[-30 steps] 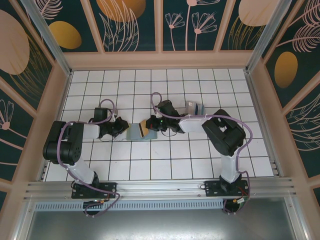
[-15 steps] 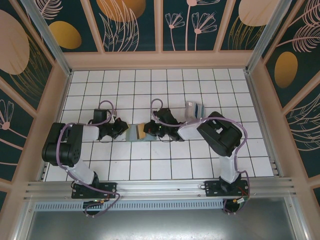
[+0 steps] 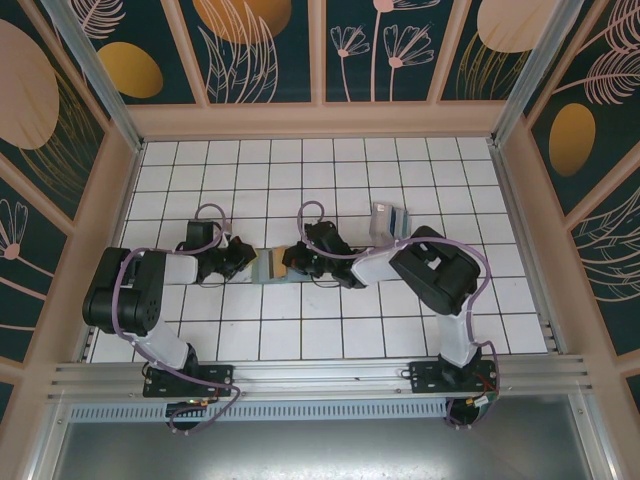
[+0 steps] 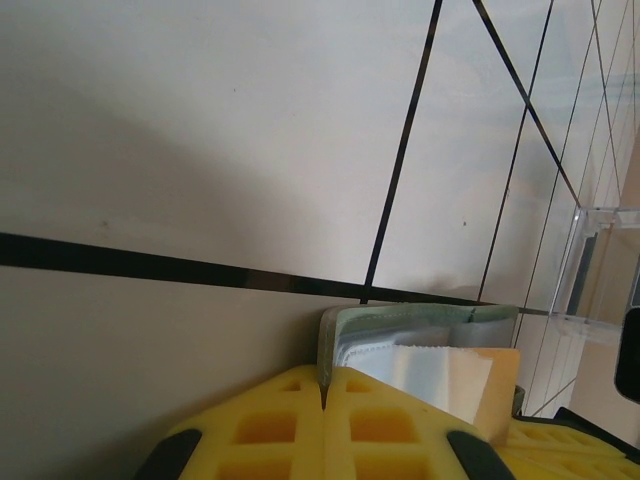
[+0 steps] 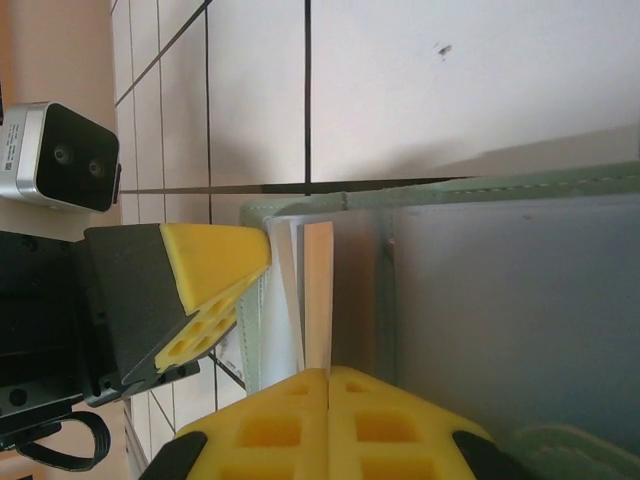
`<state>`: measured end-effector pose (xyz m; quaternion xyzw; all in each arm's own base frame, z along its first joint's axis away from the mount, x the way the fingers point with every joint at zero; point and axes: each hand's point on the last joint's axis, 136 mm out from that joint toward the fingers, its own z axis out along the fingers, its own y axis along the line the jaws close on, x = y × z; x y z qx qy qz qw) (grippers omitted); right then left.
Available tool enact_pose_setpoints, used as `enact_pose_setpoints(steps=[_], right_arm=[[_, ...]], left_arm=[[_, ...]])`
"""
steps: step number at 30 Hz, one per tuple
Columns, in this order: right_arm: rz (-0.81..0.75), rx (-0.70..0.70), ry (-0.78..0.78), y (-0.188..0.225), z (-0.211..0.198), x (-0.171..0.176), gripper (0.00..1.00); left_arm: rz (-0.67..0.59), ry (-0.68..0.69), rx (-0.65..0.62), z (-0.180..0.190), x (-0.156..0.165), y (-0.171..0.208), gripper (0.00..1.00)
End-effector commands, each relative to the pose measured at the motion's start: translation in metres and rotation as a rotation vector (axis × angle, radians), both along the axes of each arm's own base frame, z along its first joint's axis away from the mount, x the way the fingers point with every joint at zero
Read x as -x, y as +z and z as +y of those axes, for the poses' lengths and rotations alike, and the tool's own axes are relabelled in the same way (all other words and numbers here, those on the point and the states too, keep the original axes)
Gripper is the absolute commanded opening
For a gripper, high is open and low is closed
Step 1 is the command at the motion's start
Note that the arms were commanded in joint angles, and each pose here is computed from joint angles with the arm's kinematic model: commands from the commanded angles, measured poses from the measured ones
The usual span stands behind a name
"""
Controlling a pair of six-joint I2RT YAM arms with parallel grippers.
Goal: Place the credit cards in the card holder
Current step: Insert the credit card into the card slot.
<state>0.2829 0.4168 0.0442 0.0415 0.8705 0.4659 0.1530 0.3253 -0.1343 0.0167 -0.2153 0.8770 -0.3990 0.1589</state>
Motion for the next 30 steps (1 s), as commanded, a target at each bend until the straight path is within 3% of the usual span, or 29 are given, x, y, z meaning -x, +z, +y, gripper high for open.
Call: enact_pose_setpoints(steps=[1,12,17,23,27,30], right_arm=[[0.026,0.008,-0.002,-0.013,0.012,0.007,0.00],[0.025,0.034,0.019,-0.018,0.015,0.012,0.00],[-0.035,0.088,-0.008,-0.007,0.002,0.002,0.14],[-0.058,0.098,0.006,-0.003,0.000,0.003,0.17],[-0.093,0.086,0.020,0.005,0.001,0.003,0.27],[-0.103,0.094,0.017,0.007,0.000,0.002,0.28]], left_arm=[[0.022,0.032,-0.003,0.003,0.002,-0.007,0.03],[0.013,0.065,0.032,0.002,0.001,-0.005,0.05],[0.012,0.059,0.032,0.002,0.000,-0.005,0.04],[0.015,0.054,0.029,0.001,0.001,-0.007,0.04],[0.019,0.047,0.032,0.001,0.001,-0.008,0.03],[0.018,0.047,0.028,0.001,0.001,-0.008,0.03]])
